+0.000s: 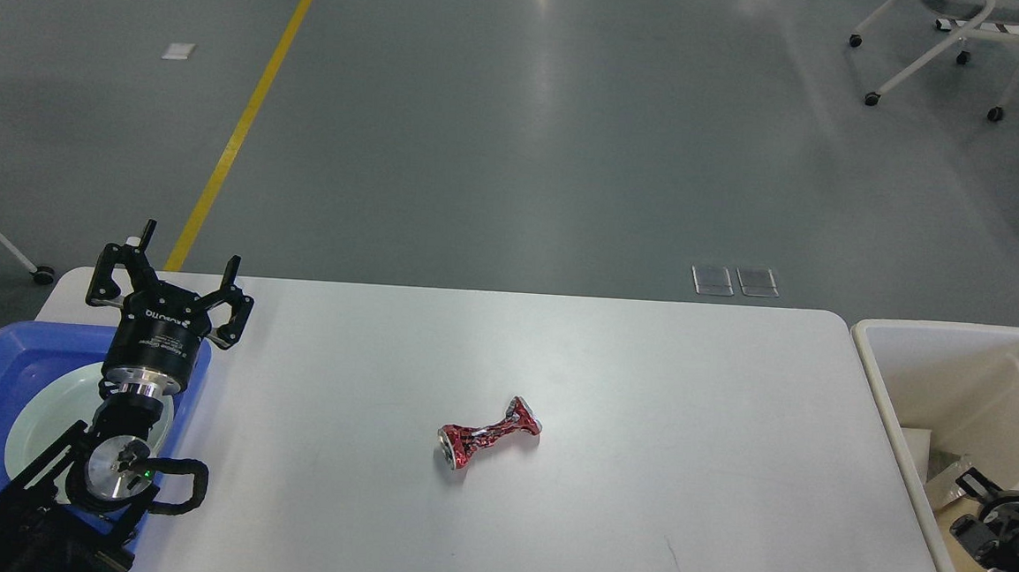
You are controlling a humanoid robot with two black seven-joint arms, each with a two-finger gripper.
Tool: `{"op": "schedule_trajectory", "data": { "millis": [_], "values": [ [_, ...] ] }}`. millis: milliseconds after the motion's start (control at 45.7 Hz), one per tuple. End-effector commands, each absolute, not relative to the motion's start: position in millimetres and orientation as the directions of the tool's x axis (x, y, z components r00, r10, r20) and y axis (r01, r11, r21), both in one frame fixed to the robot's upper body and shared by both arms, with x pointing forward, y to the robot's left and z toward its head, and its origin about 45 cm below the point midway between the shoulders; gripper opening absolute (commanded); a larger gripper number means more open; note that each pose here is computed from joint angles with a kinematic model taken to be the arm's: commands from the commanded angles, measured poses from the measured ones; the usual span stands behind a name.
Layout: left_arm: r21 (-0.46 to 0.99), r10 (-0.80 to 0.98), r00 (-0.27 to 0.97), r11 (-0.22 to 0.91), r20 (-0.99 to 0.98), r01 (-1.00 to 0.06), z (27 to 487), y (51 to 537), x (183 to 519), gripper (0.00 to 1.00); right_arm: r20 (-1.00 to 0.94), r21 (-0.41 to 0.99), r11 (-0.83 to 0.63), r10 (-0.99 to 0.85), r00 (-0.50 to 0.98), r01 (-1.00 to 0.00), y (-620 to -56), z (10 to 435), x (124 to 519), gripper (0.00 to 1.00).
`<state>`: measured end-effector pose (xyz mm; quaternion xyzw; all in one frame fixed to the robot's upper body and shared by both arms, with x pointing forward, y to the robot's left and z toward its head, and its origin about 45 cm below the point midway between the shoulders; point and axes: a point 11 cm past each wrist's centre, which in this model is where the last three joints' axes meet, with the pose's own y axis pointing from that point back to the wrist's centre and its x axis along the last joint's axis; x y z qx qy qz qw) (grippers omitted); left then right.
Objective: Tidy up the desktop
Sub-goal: 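Raise the right gripper out of the bin over the table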
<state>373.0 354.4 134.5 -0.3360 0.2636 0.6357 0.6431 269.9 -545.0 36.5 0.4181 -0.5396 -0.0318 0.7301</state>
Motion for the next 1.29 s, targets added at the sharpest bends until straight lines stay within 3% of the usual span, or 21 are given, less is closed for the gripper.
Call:
{"op": "schedule_trajectory", "data": {
  "millis": [0,44,613,875,1269],
  "values": [
    [-0.097,0.641,0.053,-0.034,-0.766,-0.995,134.7,354.9,373.0,0.96,0.819,0.571,0.694,-0.442,0.366,-0.439,-547.3,40.4,270.1,0.92],
    [-0.097,0.641,0.053,-0.034,-0.766,-0.995,134.7,354.9,373.0,0.96,0.824,0.563,0.699,-0.435,0.363,-0.440,-547.1,38.7,267.3,1.00],
    [-0.097,0.640,0.053,-0.034,-0.767,-0.995,134.5,354.2,373.0,0.96,0.780,0.620,0.650,-0.453,0.432,-0.439,-536.5,35.4,272.0,1.00],
    [-0.097,0.640,0.053,-0.034,-0.767,-0.995,134.5,354.2,373.0,0.96,0.679,0.719,0.533,-0.400,0.615,-0.447,-535.6,87.9,308.8,1.00],
    [-0.096,0.641,0.053,-0.033,-0.766,-0.995,134.6,354.7,373.0,0.96,0.360,0.914,0.303,-0.296,0.885,-0.271,-462.3,192.2,377.6,1.00]
  ]
}}
